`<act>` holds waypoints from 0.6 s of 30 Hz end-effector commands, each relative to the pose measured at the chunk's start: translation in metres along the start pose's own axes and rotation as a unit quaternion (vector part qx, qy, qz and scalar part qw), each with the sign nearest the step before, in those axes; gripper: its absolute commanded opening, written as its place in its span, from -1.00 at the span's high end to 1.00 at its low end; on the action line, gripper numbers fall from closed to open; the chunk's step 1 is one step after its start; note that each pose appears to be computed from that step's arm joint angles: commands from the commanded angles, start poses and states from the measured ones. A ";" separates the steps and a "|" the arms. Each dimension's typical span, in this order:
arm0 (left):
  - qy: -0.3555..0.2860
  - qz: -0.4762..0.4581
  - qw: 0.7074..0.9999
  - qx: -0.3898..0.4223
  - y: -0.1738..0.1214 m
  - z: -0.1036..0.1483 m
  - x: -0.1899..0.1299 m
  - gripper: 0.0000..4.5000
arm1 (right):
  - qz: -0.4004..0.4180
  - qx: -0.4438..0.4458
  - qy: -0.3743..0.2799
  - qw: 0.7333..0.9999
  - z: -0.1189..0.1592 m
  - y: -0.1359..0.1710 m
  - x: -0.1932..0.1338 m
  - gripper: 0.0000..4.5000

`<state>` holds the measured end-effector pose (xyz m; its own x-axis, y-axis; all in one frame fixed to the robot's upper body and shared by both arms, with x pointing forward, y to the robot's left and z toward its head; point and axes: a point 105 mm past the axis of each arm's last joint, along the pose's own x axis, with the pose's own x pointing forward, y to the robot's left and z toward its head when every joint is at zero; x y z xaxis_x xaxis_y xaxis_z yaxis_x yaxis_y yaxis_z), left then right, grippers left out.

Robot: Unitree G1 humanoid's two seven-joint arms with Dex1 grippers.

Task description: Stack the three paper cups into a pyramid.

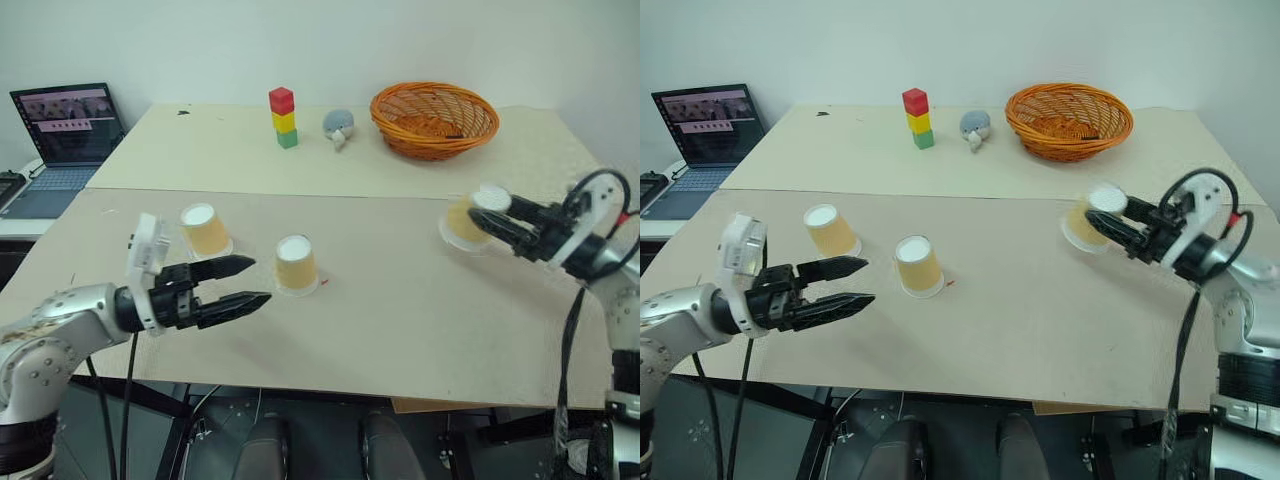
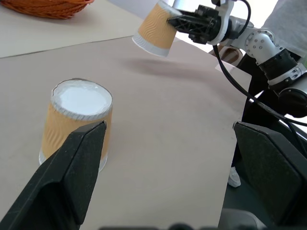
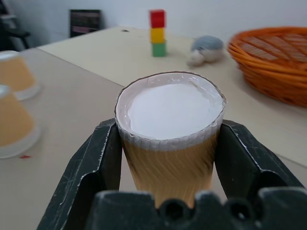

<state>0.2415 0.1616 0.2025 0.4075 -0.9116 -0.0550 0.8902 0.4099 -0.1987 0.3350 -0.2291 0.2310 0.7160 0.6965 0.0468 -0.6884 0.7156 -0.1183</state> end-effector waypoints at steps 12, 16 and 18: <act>-0.017 0.030 0.999 0.015 -0.010 -0.004 -0.004 -1.00 | 0.294 -0.004 0.054 0.954 -0.007 0.087 0.062 -0.14; -0.024 0.035 0.999 0.015 -0.010 -0.003 -0.004 -1.00 | 0.321 -0.003 0.058 0.945 -0.012 0.096 0.072 -0.14; -0.024 0.035 0.999 0.015 -0.011 -0.003 -0.003 -1.00 | 0.324 -0.001 0.055 0.945 -0.012 0.097 0.076 -0.14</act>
<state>0.2338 0.1629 0.1919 0.4860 -0.8725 -0.0496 0.8492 0.4849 -0.2091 0.3236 -0.1088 0.1990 0.1606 0.9743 -0.1581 -0.9870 0.1570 -0.0352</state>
